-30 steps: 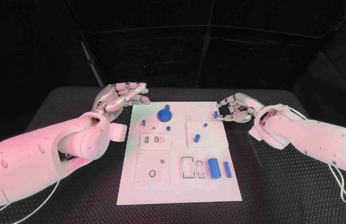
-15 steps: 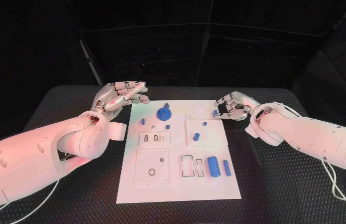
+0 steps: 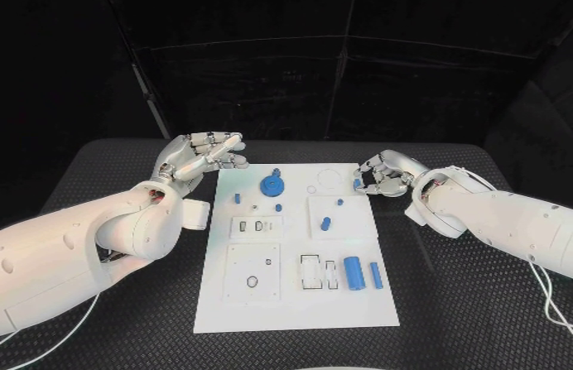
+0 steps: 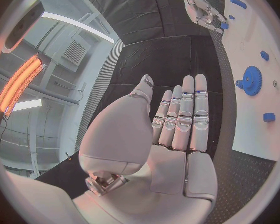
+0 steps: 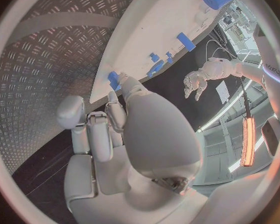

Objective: Assemble the parts on the task board

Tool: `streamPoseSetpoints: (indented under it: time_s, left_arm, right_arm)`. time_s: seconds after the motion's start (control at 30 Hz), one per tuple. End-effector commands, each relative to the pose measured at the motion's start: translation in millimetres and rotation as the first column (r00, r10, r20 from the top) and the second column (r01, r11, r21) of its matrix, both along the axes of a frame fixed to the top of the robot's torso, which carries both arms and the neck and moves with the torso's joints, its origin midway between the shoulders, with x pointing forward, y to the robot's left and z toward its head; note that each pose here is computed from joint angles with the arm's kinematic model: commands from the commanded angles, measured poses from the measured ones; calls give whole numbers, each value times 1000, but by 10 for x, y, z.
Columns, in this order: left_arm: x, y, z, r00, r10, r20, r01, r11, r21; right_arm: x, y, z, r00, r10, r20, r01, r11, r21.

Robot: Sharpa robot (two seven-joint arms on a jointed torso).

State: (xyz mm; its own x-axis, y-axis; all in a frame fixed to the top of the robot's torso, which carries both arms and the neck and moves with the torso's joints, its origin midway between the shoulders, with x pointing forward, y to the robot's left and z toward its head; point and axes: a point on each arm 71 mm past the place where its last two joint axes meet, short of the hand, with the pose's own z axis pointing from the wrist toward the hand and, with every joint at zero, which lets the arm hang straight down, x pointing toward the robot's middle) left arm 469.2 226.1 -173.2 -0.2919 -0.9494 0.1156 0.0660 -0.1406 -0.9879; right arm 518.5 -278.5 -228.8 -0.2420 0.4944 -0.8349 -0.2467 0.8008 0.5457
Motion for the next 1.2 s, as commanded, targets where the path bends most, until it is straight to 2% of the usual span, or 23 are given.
streamPoseSetpoints:
  time_s: [0.03, 0.73, 1.2]
  left_arm:
    - [0, -15, 14, 1000, -12, 6, 12, 1000, -7]
    - [1, -16, 11, 1000, -12, 4, 12, 1000, -6]
    - [6, -10, 8, 1000, -10, 2, 10, 1000, -4]
  right_arm:
    - [4, 12, -1, 1000, 9, -5, -9, 1000, -21]
    - [18, 73, -21, 1000, 23, -2, -23, 999, -40]
    - [27, 54, -14, 1000, -3, 15, 4, 999, -39]
